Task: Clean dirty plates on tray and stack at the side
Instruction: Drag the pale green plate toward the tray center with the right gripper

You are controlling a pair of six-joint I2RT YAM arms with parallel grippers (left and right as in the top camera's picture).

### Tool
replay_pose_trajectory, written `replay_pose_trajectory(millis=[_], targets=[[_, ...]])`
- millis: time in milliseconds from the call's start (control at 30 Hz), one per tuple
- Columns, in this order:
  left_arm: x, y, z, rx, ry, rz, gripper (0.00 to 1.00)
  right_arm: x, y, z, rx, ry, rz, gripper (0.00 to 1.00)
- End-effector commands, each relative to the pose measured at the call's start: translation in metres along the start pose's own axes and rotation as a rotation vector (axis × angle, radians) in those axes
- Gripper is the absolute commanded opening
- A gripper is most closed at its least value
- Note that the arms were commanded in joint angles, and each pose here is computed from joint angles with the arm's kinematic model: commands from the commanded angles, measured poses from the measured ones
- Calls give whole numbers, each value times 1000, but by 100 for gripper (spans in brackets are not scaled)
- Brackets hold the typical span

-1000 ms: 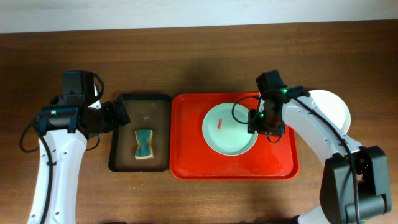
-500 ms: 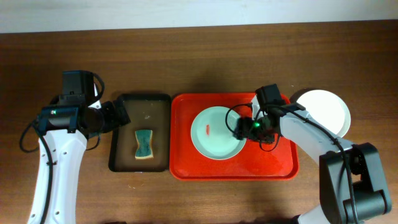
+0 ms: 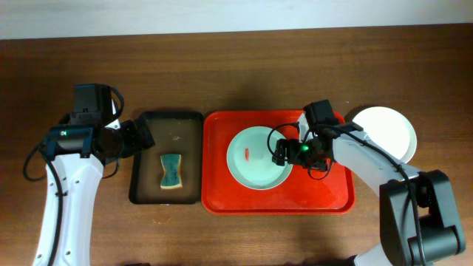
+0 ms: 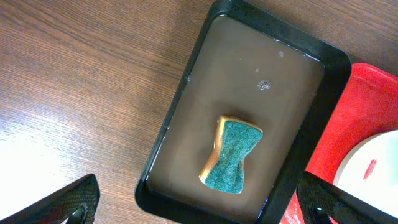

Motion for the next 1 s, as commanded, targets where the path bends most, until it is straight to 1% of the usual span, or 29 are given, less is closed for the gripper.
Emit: replay_pose_trajectory(millis=[0,967], targets=[[-1,2,-3,-10,-11,-10,99,2,-2,-1,3,13,-9,98],[-2,4,-3,-19,-16,-10,99,2,-2,-1,3,13,-9,98]])
Point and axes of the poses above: each gripper's point midway between its finger pads, its own z axis out along the fingers, its own x axis along the line the jaws close on, y = z × x, the point moved 5 cm from there along -z, back along the fingers, and after that the axes turned 6 degrees about -z, right-handed, at the moved point
